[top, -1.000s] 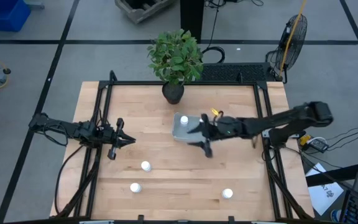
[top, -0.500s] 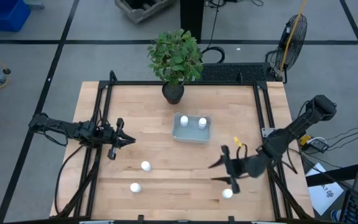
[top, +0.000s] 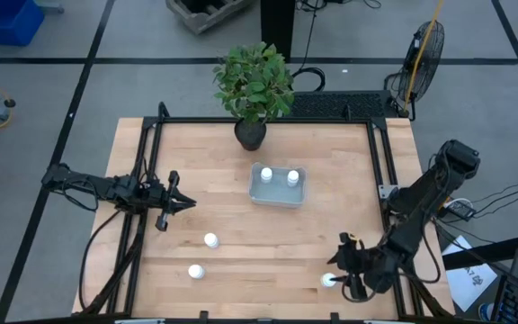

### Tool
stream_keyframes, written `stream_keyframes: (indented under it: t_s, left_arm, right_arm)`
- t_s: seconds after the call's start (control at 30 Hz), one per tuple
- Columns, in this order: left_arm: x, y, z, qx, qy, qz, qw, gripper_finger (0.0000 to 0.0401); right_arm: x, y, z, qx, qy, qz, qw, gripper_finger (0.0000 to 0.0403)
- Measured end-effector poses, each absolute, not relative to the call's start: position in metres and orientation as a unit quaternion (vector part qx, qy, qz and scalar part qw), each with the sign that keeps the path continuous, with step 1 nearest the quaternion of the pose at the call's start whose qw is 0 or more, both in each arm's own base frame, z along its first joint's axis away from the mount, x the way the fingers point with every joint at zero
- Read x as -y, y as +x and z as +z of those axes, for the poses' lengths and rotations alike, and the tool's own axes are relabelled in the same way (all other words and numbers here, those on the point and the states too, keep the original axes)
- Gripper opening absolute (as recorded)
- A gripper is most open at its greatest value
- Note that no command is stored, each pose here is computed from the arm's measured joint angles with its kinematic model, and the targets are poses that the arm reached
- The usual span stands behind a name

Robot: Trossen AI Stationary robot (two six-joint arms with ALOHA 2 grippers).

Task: Pick and place pill bottles into a basket
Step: Put the white medicine bottle into the gray bin

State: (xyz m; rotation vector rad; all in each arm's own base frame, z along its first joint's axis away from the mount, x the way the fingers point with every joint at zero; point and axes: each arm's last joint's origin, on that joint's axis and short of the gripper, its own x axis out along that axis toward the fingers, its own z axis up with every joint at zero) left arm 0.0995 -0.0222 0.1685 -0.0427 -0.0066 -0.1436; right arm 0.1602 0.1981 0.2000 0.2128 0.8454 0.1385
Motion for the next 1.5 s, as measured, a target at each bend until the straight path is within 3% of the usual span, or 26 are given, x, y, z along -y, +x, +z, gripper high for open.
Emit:
stream_keyframes:
  t_s: [0.3, 1.0, 1.33, 1.5]
  left_arm:
    - [0.022, 0.1, 0.169, 0.003, -0.022, -0.072, 0.997, 0.0037]
    - [0.022, 0.1, 0.168, 0.003, -0.021, -0.072, 0.997, 0.0037]
    - [0.022, 0.1, 0.168, 0.003, -0.021, -0.072, 0.997, 0.0037]
    - [0.022, 0.1, 0.168, 0.003, -0.021, -0.072, 0.997, 0.0037]
  right_arm:
    - [-0.207, 0.156, 0.185, -0.43, 0.074, 0.065, 0.898, 0.0278]
    - [-0.209, 0.161, 0.166, -0.446, 0.045, 0.038, 0.893, 0.0269]
    - [-0.204, 0.158, 0.184, -0.418, 0.064, 0.042, 0.905, 0.0269]
    - [-0.192, 0.156, 0.175, -0.456, 0.124, -0.05, 0.88, 0.0269]
